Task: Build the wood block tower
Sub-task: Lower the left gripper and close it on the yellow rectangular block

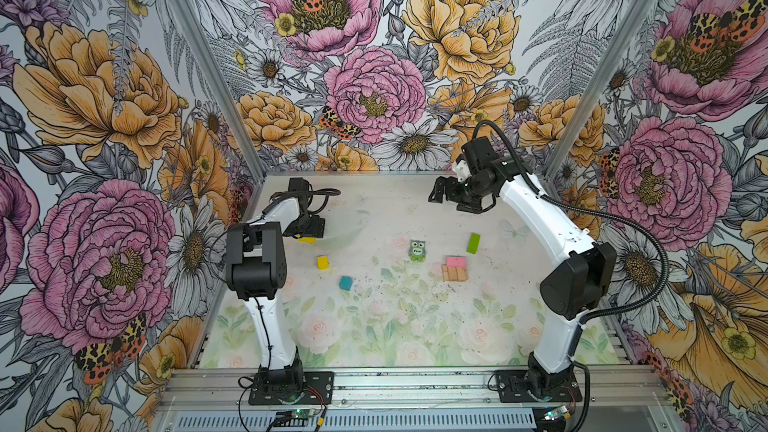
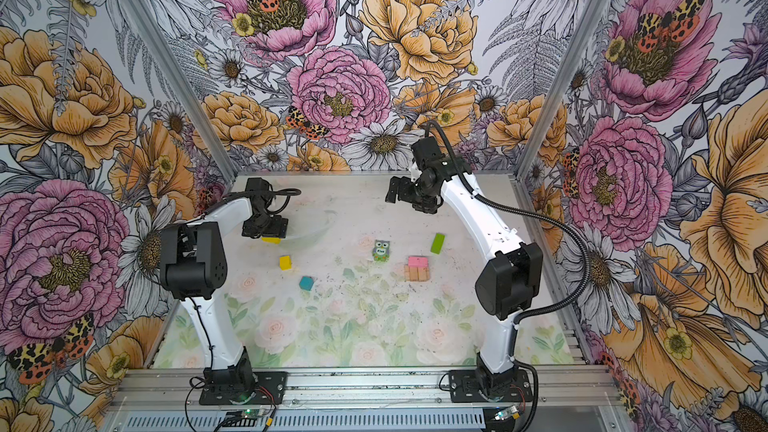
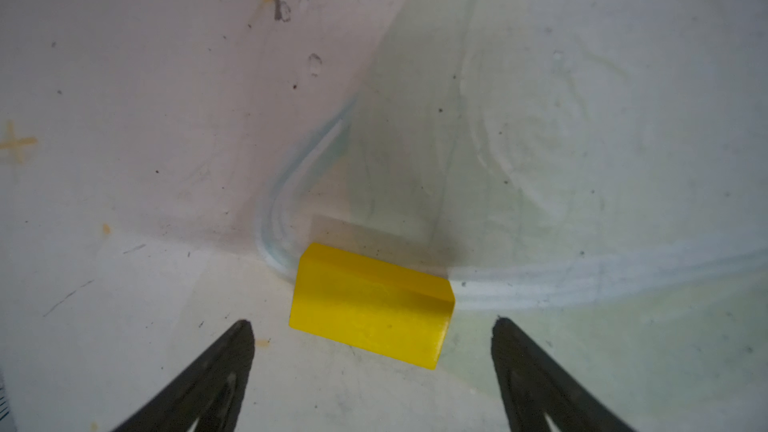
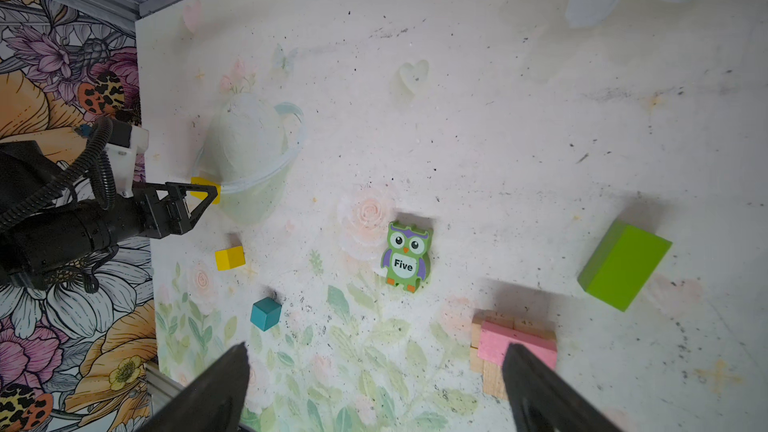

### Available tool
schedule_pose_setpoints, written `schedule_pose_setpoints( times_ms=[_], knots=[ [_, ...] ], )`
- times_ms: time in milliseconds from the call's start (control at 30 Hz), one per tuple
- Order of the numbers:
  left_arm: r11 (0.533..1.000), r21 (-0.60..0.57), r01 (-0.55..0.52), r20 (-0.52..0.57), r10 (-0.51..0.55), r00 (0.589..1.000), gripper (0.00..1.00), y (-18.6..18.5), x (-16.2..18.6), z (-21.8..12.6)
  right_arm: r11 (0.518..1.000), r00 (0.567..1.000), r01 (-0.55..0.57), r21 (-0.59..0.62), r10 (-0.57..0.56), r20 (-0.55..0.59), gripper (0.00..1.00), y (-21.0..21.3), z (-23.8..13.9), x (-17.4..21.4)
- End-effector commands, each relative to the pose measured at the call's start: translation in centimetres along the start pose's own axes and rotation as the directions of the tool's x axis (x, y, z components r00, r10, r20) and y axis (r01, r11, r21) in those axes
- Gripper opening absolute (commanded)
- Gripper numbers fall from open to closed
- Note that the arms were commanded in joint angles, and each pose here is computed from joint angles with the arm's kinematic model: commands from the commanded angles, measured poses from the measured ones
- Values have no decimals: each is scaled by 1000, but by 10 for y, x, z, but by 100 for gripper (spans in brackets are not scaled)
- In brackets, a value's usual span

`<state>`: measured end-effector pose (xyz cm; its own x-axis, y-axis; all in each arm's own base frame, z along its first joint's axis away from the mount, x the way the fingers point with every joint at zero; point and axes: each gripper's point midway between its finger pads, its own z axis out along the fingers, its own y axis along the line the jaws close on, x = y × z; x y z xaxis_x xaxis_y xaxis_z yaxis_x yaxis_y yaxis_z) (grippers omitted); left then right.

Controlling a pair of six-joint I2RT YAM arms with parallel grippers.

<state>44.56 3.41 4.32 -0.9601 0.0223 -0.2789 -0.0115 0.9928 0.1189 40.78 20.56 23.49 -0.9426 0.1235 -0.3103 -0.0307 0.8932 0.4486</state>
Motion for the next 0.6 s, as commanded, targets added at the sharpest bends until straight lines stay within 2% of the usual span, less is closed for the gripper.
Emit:
schedule_pose_setpoints(
  times_ms=[0,567],
  knots=[
    [999,27,-24,-6,24,1000,90,-7,-1,6,1000,999,-5,-1,5,34,97,0,-15,-1],
    [999,38,-25,-33,26,999,78,-11,1,15,999,1000,-1,-32,1,4,98,5,-11,6]
  ],
)
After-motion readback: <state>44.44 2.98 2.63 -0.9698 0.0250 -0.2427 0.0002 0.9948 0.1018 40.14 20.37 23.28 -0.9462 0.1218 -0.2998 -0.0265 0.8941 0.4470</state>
